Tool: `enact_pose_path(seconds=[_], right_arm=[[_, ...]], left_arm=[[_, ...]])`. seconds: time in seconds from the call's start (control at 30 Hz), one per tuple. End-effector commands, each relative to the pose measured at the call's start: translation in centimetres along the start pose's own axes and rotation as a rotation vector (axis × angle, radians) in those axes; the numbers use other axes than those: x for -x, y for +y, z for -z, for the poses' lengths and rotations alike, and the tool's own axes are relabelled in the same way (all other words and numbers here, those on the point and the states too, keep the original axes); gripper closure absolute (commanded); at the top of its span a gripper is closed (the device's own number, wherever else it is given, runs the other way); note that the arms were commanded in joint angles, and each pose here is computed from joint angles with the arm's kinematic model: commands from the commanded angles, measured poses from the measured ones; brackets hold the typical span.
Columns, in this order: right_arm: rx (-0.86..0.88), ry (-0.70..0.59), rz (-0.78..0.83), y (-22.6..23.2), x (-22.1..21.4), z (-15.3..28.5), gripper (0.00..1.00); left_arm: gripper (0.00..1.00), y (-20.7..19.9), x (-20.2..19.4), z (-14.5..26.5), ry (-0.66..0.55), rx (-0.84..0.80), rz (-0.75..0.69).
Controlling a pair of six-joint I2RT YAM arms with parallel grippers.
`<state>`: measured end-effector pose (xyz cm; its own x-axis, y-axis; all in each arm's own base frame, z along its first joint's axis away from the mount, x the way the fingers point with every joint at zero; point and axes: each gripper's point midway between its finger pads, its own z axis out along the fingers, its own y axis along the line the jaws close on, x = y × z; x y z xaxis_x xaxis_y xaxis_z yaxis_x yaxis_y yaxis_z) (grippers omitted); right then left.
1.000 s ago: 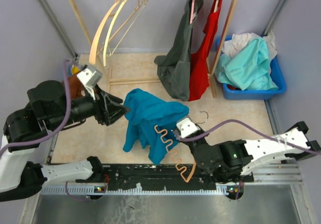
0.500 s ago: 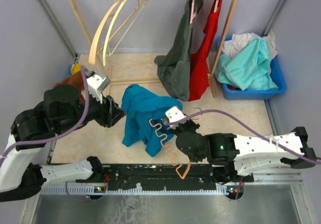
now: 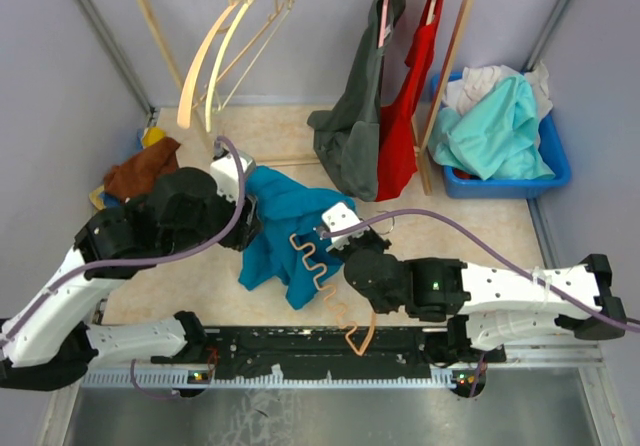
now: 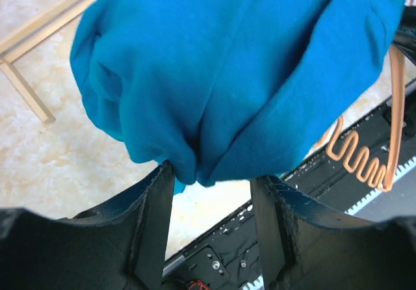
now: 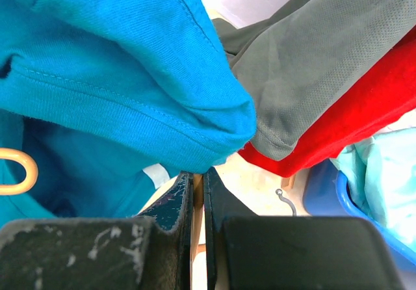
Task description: Place the t-shirt on the hanger
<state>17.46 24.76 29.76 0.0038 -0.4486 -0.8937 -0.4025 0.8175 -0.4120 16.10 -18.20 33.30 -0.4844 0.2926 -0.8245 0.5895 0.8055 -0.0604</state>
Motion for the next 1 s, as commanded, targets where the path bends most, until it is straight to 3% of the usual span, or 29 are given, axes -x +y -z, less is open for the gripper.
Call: enact_pose_path(seconds=[0.0,0.1,0.23,0.6,0.73,0.97], right_arm=[[-0.019,-0.064,-0.154,-1.4,3.5,0.2,1.00],[-0.019,-0.063,-0.156,-1.5,3.4,0.3,1.00],[-0.024,-0.061,-0.161,-1.9,3.0,0.4,1.00],[-0.022,-0.046,-0.158,-2.5,1.5,0.7,1.00],[-0.004,-0.049,-0.156,-2.4,1.2,0.9,1.00],[0.044,-0.084,-0.155,-2.7,1.5,1.4,1.00]], left_arm=[[0.45,1.4,1.4,-0.6,-0.045,0.100,0.018],[0.60,1.7,2.2,-0.6,-0.073,0.131,0.041],[1.00,1.5,4.0,0.4,-0.129,0.116,0.068],[1.00,0.6,11.3,6.9,-0.332,0.006,0.113],[1.00,0.0,13.7,7.2,-0.366,-0.006,0.092],[1.00,0.0,14.6,4.9,-0.306,0.056,0.046]])
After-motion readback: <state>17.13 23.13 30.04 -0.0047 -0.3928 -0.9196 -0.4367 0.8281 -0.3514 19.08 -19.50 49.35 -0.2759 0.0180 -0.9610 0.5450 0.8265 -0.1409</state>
